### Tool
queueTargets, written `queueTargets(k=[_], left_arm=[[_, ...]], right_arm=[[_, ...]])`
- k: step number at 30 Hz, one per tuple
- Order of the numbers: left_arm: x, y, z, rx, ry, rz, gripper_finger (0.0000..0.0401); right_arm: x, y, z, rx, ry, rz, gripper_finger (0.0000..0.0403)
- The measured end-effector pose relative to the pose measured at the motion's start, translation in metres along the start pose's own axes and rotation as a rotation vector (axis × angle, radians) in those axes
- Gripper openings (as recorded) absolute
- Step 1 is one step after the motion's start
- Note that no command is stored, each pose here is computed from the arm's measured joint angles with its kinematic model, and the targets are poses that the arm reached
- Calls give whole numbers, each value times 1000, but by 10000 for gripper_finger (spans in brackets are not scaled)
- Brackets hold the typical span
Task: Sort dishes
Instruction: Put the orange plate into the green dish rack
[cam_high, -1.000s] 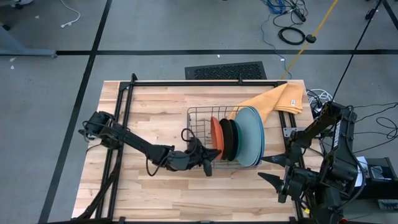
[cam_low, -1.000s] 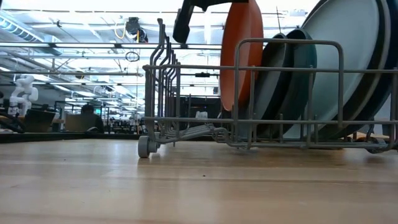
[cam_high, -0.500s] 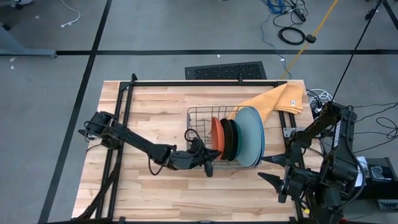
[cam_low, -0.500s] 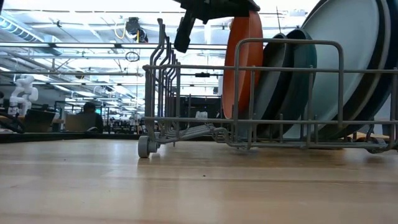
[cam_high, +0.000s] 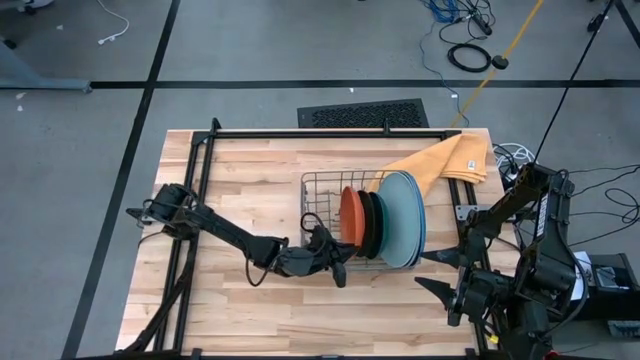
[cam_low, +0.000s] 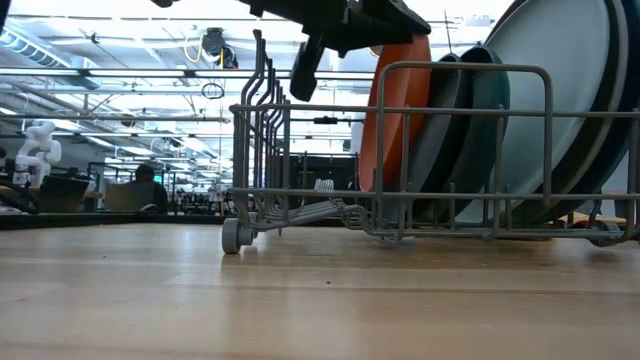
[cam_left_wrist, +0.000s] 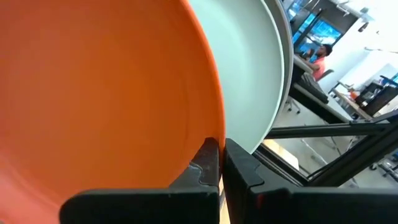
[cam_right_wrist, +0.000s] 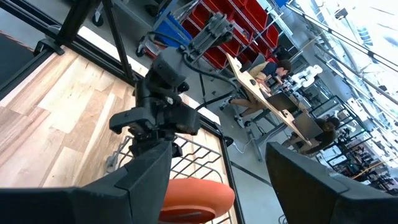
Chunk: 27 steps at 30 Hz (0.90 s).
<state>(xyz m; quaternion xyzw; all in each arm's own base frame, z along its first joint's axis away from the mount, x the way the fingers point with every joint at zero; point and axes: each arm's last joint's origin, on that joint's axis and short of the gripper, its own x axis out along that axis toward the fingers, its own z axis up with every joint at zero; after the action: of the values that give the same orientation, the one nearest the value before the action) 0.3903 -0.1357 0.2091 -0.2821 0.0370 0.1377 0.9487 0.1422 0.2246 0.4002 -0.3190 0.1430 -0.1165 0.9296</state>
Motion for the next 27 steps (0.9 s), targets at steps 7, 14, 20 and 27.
queueTargets(k=[7,14,20,27], left_arm=[[1,-4,1,24,-54,-49,0],[-1,-9,2,26,-72,-78,0],[-3,-10,0,18,-65,-71,0],[-6,-10,-6,14,-50,-18,0]], right_arm=[[0,0,0,2,0,0,254],[0,0,0,0,0,0,254],[0,0,0,1,1,0,254],[0,0,0,3,1,3,254]])
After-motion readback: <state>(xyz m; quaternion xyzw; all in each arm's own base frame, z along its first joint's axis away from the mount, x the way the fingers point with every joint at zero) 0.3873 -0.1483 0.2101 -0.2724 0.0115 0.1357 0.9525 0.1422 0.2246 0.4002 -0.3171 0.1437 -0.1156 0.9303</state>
